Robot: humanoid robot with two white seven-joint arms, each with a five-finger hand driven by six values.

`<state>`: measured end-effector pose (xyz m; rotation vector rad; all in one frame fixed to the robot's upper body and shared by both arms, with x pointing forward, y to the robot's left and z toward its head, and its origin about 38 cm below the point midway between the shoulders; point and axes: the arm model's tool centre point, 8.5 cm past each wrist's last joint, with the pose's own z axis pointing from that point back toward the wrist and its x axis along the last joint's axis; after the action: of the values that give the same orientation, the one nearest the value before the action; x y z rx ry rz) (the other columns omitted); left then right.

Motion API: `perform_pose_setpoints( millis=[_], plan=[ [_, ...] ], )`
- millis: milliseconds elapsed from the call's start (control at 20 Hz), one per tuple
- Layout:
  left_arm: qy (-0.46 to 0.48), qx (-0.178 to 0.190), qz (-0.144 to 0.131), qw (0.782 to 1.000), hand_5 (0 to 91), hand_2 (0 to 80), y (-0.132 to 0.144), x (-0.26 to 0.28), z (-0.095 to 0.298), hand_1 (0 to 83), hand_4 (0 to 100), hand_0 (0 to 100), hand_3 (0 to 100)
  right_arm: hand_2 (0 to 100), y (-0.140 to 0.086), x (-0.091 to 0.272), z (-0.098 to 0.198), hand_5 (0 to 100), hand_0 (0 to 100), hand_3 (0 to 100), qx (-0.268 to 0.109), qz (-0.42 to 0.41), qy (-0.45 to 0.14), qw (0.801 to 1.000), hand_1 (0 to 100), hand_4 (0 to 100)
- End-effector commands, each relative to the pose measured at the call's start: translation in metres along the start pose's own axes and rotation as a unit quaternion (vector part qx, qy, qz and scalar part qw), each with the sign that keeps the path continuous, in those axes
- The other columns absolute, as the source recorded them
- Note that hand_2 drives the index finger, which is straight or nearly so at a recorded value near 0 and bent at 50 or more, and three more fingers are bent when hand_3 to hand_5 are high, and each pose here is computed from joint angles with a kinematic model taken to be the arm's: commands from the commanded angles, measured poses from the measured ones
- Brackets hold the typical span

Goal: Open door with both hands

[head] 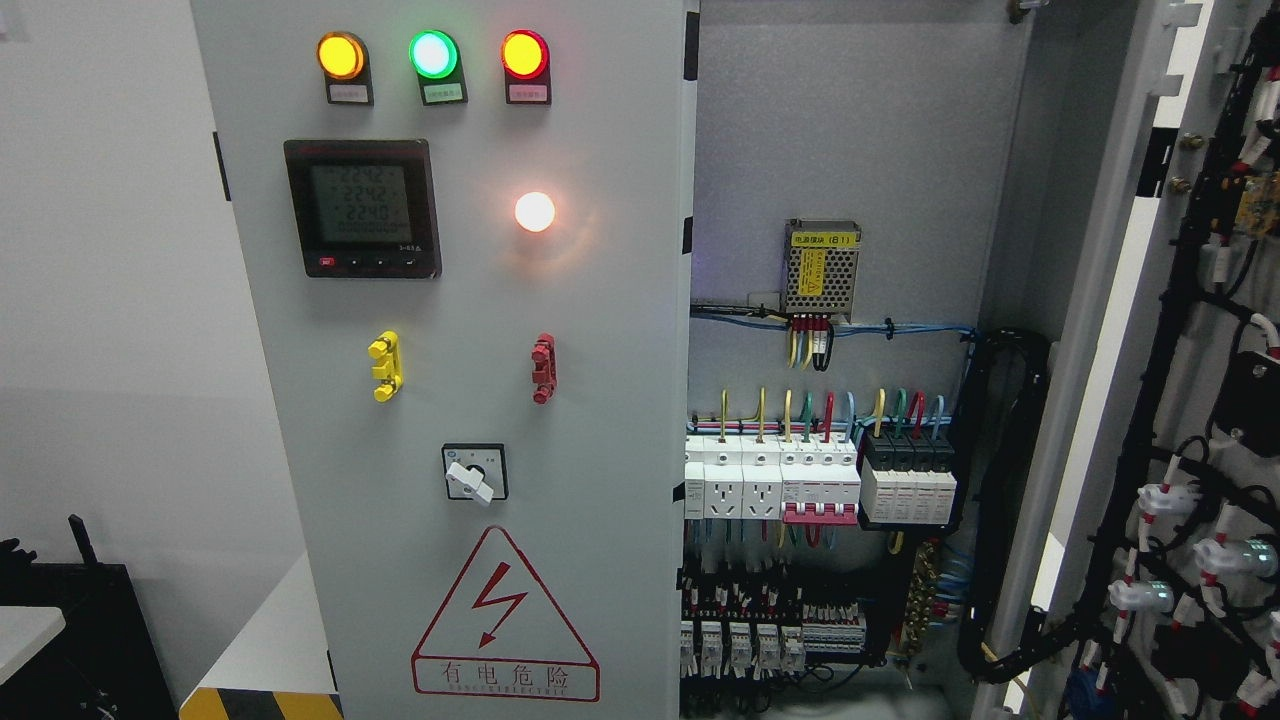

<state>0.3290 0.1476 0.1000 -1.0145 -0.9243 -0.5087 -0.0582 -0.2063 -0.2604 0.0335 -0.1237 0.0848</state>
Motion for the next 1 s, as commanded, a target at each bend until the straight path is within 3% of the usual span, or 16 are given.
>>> perform_pose_setpoints(
  millis=[0,350,551,951],
  plan=[
    [0.058,0.040,0.016,0.997,0.0,0.0,-0.003,-0.082,0.045,38.9,0,12,0,0,0.000,0.001,0.000,0,52,0,-0.001,-0.001,-0.003,1.000,20,0],
    [0.107,0.085,0.062,0.989,0.0,0.0,-0.005,-0.165,0.088,38.9,0,12,0,0,-0.005,0.012,-0.001,0,53,0,-0.004,0.000,-0.029,1.000,20,0],
    [0.136,0.133,0.067,0.980,0.0,0.0,0.003,-0.218,0.121,38.9,0,12,0,0,-0.005,0.014,-0.001,0,53,0,-0.005,-0.003,-0.031,1.000,20,0],
    [0.186,0.200,0.105,0.956,0.0,0.0,0.005,-0.302,0.168,38.9,0,12,0,0,-0.002,0.012,-0.001,0,53,0,-0.002,-0.002,-0.030,1.000,20,0]
  ],
)
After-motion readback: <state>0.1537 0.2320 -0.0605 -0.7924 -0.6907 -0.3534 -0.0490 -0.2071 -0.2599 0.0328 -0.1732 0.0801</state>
